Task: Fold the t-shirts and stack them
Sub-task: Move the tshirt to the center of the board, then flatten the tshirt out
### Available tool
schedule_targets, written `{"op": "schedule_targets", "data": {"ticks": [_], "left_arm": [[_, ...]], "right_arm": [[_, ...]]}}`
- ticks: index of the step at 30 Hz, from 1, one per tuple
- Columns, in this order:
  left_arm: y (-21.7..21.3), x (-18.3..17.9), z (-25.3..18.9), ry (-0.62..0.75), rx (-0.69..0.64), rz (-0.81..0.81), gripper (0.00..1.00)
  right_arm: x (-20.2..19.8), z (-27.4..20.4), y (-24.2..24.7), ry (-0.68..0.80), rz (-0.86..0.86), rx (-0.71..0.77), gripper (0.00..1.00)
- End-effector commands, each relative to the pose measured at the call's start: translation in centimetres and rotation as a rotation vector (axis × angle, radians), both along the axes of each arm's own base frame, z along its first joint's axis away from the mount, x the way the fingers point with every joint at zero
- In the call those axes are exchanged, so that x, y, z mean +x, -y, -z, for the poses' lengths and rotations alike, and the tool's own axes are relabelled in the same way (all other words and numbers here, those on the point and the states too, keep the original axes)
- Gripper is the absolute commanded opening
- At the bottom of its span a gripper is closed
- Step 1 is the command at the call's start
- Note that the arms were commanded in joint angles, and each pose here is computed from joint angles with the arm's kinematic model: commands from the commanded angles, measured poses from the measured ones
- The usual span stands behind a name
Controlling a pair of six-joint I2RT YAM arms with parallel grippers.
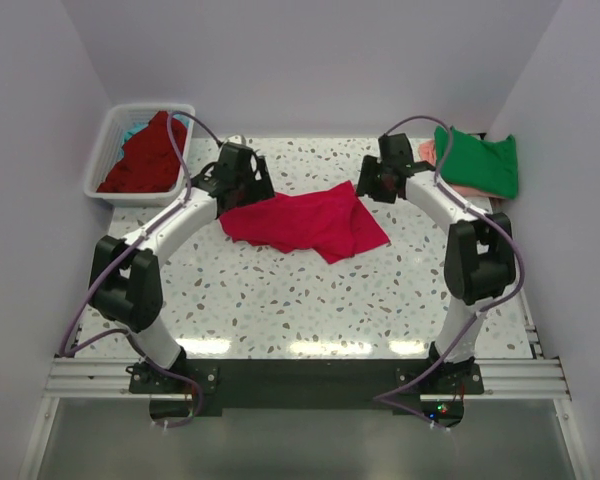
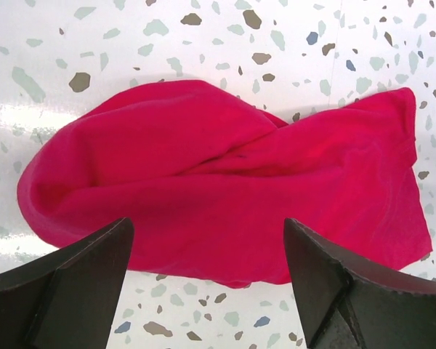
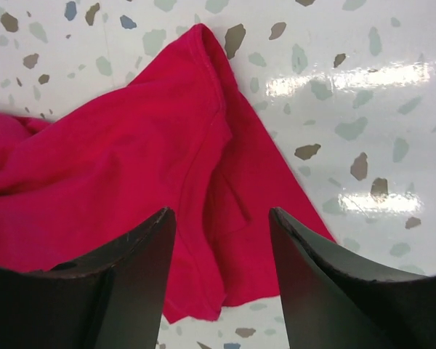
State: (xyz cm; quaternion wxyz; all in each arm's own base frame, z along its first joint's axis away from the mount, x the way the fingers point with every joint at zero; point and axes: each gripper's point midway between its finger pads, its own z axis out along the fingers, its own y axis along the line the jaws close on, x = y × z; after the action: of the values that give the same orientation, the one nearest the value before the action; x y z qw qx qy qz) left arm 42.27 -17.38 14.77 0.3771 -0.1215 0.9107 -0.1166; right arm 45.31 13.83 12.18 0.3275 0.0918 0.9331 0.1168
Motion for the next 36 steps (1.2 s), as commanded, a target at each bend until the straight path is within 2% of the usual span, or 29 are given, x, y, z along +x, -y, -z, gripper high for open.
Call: {"op": "schedule_targets", "data": {"ticks": [1, 14, 27, 29, 30, 33, 34, 36], "left_arm": [[0.5, 1.4, -1.4, 0.051, -0.037, 0.029, 0.88], [-1.0, 2.7, -1.5, 0.053, -0.031, 0.02, 0.88], [-1.6, 3.0, -1.1, 0.046, -0.024, 0.021, 0.88], [-1.8, 3.1, -1.2, 0.049, -0.025, 0.018, 0.88], [-1.9, 3.1, -1.0, 0.045, -0.021, 0.016, 0.88], [-1.9, 3.1, -1.2, 0.05, -0.021, 0.016, 0.88], [-2.0, 3.2, -1.2, 0.05, -0.021, 0.014, 0.88], [-2.2, 3.2, -1.3, 0.052, -0.019, 0.01, 0.88]], "right_arm": [[2.9, -0.1, -2.0, 0.051, -0.034, 0.071, 0.56], [5.8, 3.0, -3.4, 0.021, -0.063, 0.083, 0.53], [6.2, 5.9, -3.5, -0.041, -0.061, 0.062, 0.52], [6.2, 6.5, -3.5, -0.051, -0.061, 0.065, 0.49], [6.2, 6.5, -3.8, -0.052, -0.066, 0.068, 0.47], [6.1, 6.5, -4.1, -0.054, -0.076, 0.074, 0.24], [6.1, 6.1, -4.2, -0.049, -0.077, 0.072, 0.13], [6.0, 5.8, -4.4, -0.043, -0.078, 0.064, 0.0]]}}
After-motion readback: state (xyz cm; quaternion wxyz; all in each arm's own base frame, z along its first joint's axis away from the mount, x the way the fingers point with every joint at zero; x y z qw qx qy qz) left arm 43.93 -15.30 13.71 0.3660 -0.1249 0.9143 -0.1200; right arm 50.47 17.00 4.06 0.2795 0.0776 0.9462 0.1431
